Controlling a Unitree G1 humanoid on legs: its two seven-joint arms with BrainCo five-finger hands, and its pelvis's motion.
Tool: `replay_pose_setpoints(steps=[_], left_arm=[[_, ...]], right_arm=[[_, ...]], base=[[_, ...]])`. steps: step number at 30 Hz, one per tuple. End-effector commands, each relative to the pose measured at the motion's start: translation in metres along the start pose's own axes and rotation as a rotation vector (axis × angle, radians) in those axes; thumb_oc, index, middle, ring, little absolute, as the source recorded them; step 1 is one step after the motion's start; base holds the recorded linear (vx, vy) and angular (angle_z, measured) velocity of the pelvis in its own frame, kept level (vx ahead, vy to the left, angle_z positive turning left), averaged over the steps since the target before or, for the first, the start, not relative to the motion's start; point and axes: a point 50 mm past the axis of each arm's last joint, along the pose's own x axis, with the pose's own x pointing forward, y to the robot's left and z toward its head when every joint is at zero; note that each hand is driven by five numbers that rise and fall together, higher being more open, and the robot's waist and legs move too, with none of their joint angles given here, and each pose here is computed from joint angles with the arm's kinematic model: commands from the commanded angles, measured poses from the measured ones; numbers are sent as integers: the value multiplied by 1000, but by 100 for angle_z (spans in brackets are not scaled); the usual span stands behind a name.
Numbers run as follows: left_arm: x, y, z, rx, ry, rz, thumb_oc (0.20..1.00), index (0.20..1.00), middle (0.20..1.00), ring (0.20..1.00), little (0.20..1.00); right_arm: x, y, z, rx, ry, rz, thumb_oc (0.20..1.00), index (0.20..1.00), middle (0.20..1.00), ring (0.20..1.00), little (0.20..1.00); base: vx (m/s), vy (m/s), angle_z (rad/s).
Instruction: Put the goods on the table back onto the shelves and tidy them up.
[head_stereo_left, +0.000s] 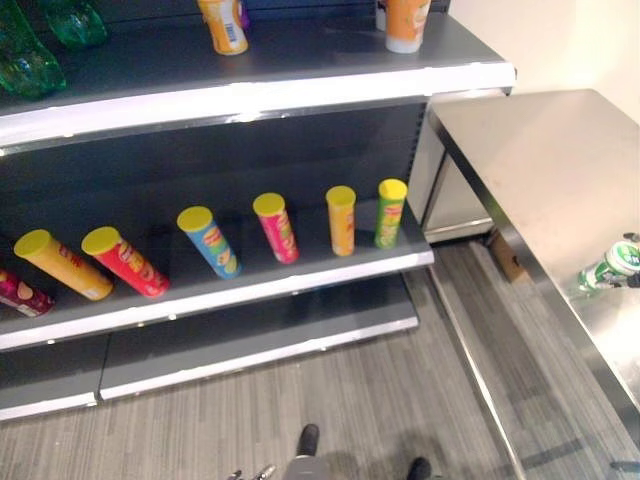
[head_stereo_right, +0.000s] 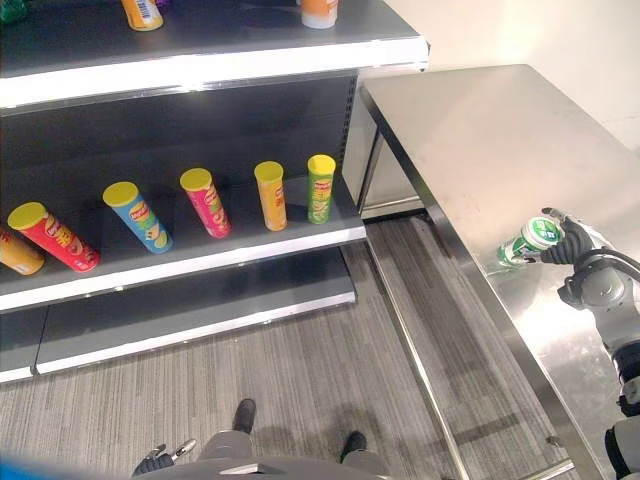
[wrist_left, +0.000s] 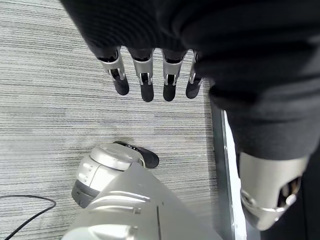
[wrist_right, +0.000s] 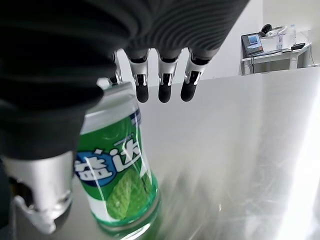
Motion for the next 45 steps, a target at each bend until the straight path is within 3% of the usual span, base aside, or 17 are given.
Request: replay_pose_setpoints(steps=[1, 15, 44, 45], left_arm=[[4, 20, 17, 46, -42, 35, 1000, 1000, 1000, 1000, 1000], [4, 20, 17, 40, -45, 44, 1000, 1000, 1000, 1000, 1000], [4, 16, 19, 37, -64, 23, 1000, 1000, 1000, 1000, 1000], [4, 16, 20, 37, -66, 25, 1000, 1000, 1000, 1000, 1000]], right_arm=[[14, -8, 26, 53, -61, -49, 1000, 1000, 1000, 1000, 1000], [18, -19, 39, 64, -99, -129, 1000, 1000, 1000, 1000, 1000], [20, -5, 28, 59, -28, -80, 1000, 1000, 1000, 1000, 1000], [20, -5, 27, 61, -28, -78, 840, 840, 840, 840, 840]], base=[[0, 0, 0], [0, 0, 0], [0, 0, 0], [0, 0, 0]])
